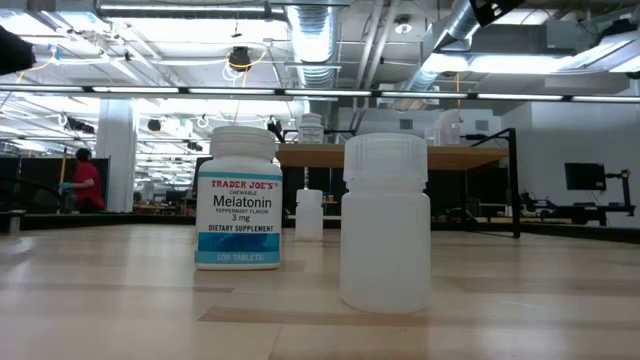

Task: Pick and place medicine bottles onto shelf by color
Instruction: Put the left white blue pill bottle on the shelf aligned with the other white blue pill bottle

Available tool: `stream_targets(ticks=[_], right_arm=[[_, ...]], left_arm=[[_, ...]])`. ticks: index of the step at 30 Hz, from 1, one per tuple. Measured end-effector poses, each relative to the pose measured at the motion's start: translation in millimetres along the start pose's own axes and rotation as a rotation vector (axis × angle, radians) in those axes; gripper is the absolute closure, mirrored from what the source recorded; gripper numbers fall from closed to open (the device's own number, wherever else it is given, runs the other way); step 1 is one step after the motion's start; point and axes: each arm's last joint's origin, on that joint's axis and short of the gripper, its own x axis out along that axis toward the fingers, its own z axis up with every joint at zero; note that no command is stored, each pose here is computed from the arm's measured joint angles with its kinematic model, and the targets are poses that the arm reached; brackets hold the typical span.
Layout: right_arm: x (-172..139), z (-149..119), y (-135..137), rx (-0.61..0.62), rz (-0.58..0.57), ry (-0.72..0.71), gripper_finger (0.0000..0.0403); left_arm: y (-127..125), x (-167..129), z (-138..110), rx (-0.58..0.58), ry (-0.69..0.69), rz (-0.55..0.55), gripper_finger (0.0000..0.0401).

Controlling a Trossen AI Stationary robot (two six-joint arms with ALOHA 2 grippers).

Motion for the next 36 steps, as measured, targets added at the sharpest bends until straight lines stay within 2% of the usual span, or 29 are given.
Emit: stream_targets(ticks=[6,10,17,20,24,26,29,32,36], right_arm=[[0.0,-0.3,0.0,0.0,0.0,0.003,0.0282],[0.0,-0.4,0.0,0.0,0.0,0.004,0.0282],[0.0,-0.3,0.0,0.0,0.0,0.003,0.0282],[0.0,-0.3,0.0,0.0,0.0,0.003,0.0282],[0.0,-0.4,0.0,0.0,0.0,0.004,0.0282],[0.0,-0.4,0.0,0.0,0.001,0.004,0.0282],[0.0,-0.6,0.0,0.0,0.001,0.006,0.0282],[0.0,-1.6,0.1,-0.001,0.001,0.017,0.0282],[-0.1,-5.2,0.3,-0.001,0.004,0.054,0.0282]], left_arm=[[-6.2,30.2,-2.8,0.007,0.091,0.04,0.015],[-8.2,44.8,0.6,-0.02,0.099,0.039,0.015],[-6.1,46.2,4.9,-0.031,0.127,0.009,0.0154],[-5.7,46.3,5.1,-0.031,0.145,-0.004,0.0175],[-2.5,46.6,8.9,-0.096,0.167,-0.02,0.0237],[2.3,47.3,14.9,-0.157,0.179,-0.027,0.027],[12.2,44.0,30.9,-0.223,0.19,-0.025,0.0272],[21.2,32.0,56.3,-0.188,0.188,-0.052,0.0272],[37.4,-1.4,91.6,-0.069,0.221,-0.059,0.0272]])
